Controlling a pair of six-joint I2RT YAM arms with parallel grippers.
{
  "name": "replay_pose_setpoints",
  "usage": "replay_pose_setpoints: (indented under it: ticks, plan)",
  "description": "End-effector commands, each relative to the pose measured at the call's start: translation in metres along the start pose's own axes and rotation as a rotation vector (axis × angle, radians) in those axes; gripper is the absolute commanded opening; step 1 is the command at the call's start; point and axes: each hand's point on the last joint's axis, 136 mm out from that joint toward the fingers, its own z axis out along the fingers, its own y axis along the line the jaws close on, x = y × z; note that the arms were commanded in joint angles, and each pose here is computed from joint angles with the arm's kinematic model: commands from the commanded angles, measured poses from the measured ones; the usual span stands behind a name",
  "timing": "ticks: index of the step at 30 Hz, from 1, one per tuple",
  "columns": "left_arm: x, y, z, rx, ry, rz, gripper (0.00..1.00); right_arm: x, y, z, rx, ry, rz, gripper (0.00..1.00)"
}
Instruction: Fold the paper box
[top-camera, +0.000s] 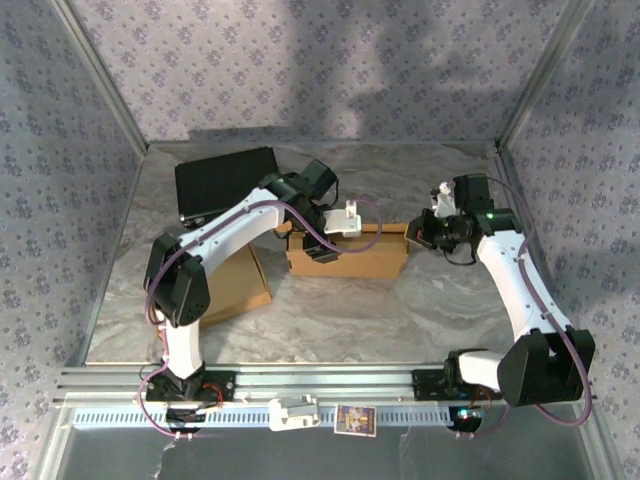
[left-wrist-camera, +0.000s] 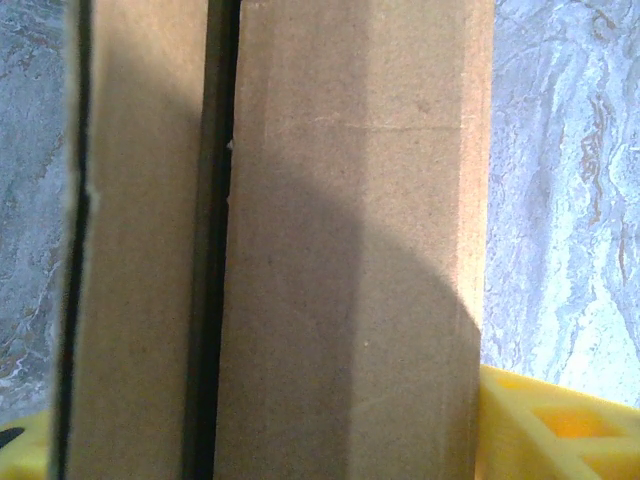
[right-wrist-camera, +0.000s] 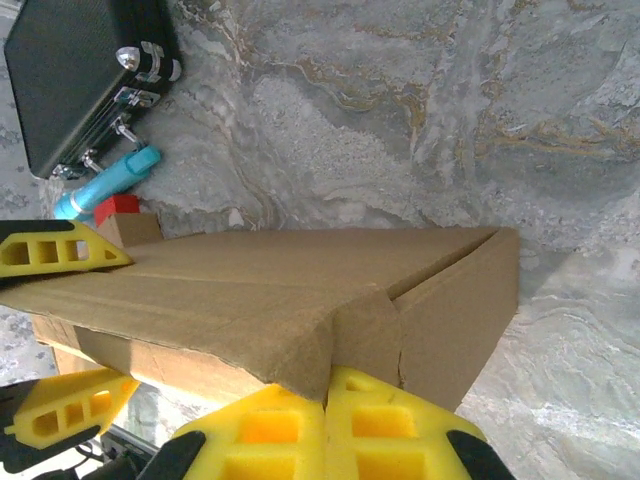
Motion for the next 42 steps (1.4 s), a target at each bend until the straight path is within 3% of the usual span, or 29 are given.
replay_pose_setpoints:
  ticks: [1, 9, 22, 36, 42]
  plan:
    - [-0.011, 0.001, -0.001, 0.042, -0.053, -0.025, 0.64, -0.004, 0.008, -0.003, -0.037, 0.0, 0.031, 0.0]
    - [-0.01, 0.015, -0.003, 0.053, -0.096, -0.09, 0.64, 0.013, -0.008, 0.005, 0.024, 0.029, -0.105, 0.0]
    - [-0.001, 0.019, 0.003, 0.04, -0.065, -0.106, 0.6, 0.033, -0.022, 0.012, 0.081, 0.004, -0.266, 0.0]
    - [-0.001, 0.018, 0.002, 0.039, -0.068, -0.106, 0.58, 0.001, 0.027, 0.004, -0.089, -0.02, -0.089, 0.0]
    - [-0.001, 0.016, 0.002, 0.048, -0.069, -0.099, 0.58, -0.014, 0.029, -0.007, -0.127, -0.035, 0.008, 0.0]
